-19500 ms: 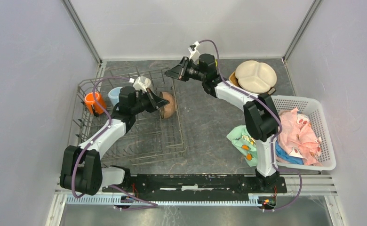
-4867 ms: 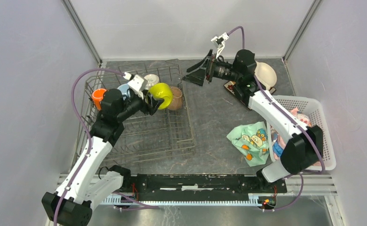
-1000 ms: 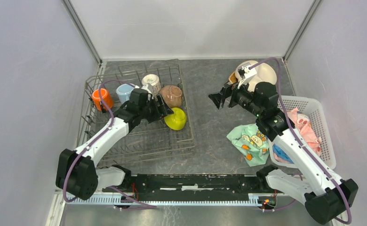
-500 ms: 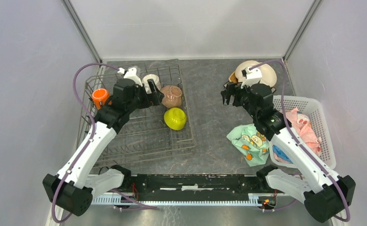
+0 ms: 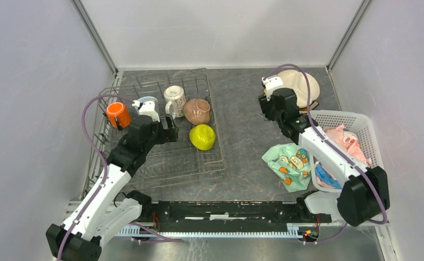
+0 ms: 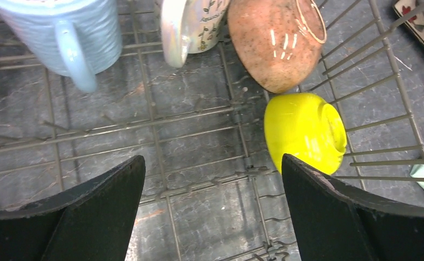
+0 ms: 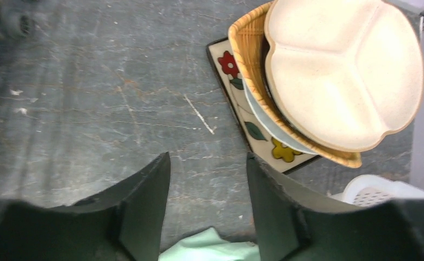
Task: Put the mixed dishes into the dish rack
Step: Turn the bowl upside down on the dish rack.
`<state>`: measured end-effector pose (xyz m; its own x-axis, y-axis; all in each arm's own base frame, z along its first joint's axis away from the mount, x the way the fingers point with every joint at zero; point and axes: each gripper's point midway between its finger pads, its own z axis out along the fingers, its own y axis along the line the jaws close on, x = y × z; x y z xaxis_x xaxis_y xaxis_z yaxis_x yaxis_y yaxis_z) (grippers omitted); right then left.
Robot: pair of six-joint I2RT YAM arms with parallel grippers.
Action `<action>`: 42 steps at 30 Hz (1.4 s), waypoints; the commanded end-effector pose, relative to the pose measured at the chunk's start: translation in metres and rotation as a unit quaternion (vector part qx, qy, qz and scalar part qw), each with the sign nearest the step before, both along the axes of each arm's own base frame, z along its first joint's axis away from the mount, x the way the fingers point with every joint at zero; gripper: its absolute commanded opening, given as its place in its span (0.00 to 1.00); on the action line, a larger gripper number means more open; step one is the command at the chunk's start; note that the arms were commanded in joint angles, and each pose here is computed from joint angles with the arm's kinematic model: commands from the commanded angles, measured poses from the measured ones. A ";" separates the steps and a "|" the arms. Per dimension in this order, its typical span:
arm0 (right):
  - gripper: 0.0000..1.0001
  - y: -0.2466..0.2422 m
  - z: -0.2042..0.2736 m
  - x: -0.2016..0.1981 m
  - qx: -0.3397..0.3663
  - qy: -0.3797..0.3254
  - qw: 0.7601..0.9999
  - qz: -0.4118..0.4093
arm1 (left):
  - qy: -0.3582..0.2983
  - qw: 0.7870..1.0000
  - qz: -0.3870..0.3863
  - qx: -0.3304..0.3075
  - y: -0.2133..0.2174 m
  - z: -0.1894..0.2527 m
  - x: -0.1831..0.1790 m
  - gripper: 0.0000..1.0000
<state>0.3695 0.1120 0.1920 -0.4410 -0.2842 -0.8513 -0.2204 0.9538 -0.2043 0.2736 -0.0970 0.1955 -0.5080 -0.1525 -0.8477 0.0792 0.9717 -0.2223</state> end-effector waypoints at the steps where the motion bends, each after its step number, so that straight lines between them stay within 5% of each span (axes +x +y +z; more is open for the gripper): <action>1: 0.52 -0.014 0.026 0.031 -0.033 -0.040 0.999 -0.005 | -0.067 0.997 0.027 0.033 0.020 0.025 0.005 1.00; 6: 0.43 -0.026 0.018 0.047 -0.047 -0.034 0.998 -0.005 | -0.095 0.995 0.031 0.031 0.025 0.036 -0.001 1.00; 18: 0.45 -0.045 0.018 0.092 -0.009 -0.035 0.998 -0.043 | -0.111 0.993 0.021 0.033 0.025 0.041 -0.004 1.00; 23: 0.45 -0.066 0.020 0.097 -0.051 -0.036 0.995 -0.072 | -0.113 0.993 0.016 0.029 0.023 0.041 -0.004 1.00; 34: 0.47 -0.151 0.039 0.093 0.143 -0.047 0.961 -0.232 | -0.116 0.993 0.009 0.024 0.020 0.042 -0.006 1.00; 42: 0.58 -0.197 0.030 0.098 0.245 -0.085 0.940 -0.222 | -0.117 0.993 0.003 0.020 0.018 0.042 -0.006 1.00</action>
